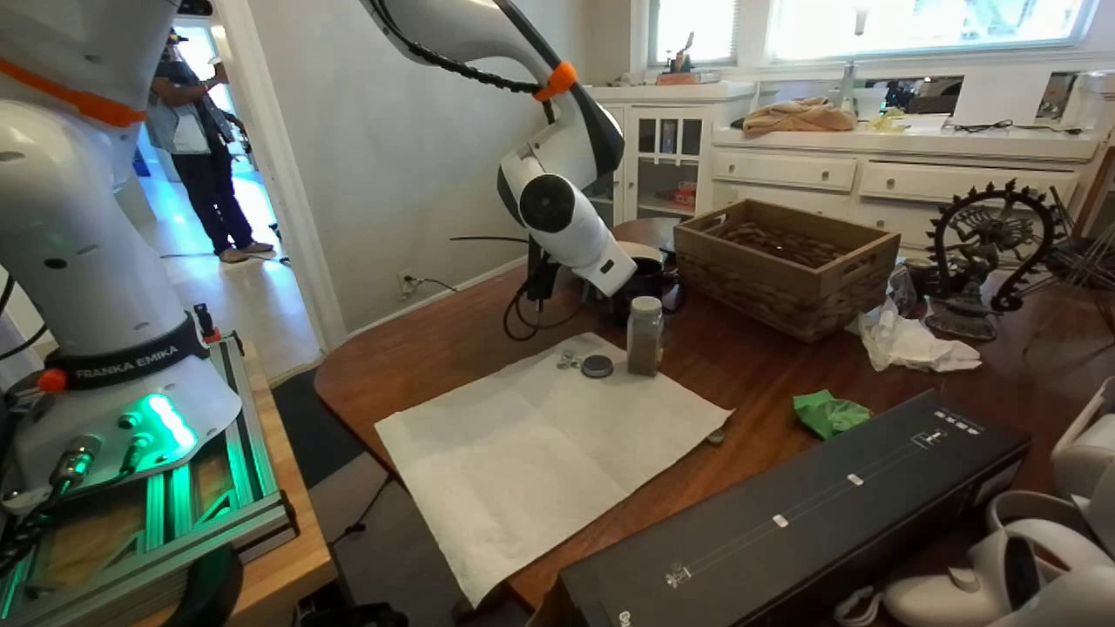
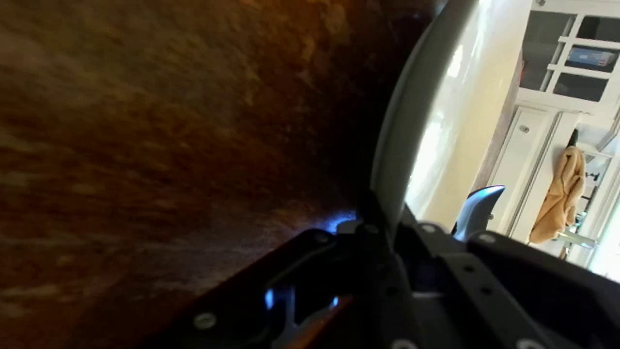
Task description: Move the black cup to the right then pour the glass beads on the plate into it
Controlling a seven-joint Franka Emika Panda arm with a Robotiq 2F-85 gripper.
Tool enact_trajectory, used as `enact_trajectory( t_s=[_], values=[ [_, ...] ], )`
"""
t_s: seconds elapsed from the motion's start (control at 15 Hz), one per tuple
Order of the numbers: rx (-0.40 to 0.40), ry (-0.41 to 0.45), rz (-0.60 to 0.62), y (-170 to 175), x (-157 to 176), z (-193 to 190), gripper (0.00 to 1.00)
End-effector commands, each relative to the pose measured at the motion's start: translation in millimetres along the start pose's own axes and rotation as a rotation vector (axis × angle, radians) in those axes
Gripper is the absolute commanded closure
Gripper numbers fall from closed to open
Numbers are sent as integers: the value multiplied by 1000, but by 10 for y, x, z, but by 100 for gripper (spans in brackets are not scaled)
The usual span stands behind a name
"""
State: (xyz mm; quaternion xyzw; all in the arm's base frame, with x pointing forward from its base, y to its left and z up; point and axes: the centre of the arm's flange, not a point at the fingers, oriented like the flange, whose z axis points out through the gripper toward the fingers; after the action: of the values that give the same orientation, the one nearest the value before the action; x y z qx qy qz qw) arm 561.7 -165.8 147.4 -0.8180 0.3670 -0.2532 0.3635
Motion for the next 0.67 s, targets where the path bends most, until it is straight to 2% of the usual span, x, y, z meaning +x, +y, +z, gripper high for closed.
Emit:
enact_trajectory(
  t_s=[0.0,0.4,0.47,0.6],
  values=[
    [47,4,9,-19,36,102,98],
    [48,3,8,-5,8,178,98],
    [42,-4,17,-7,0,186,72],
    [34,-5,26,-40,-12,151,61]
  ],
)
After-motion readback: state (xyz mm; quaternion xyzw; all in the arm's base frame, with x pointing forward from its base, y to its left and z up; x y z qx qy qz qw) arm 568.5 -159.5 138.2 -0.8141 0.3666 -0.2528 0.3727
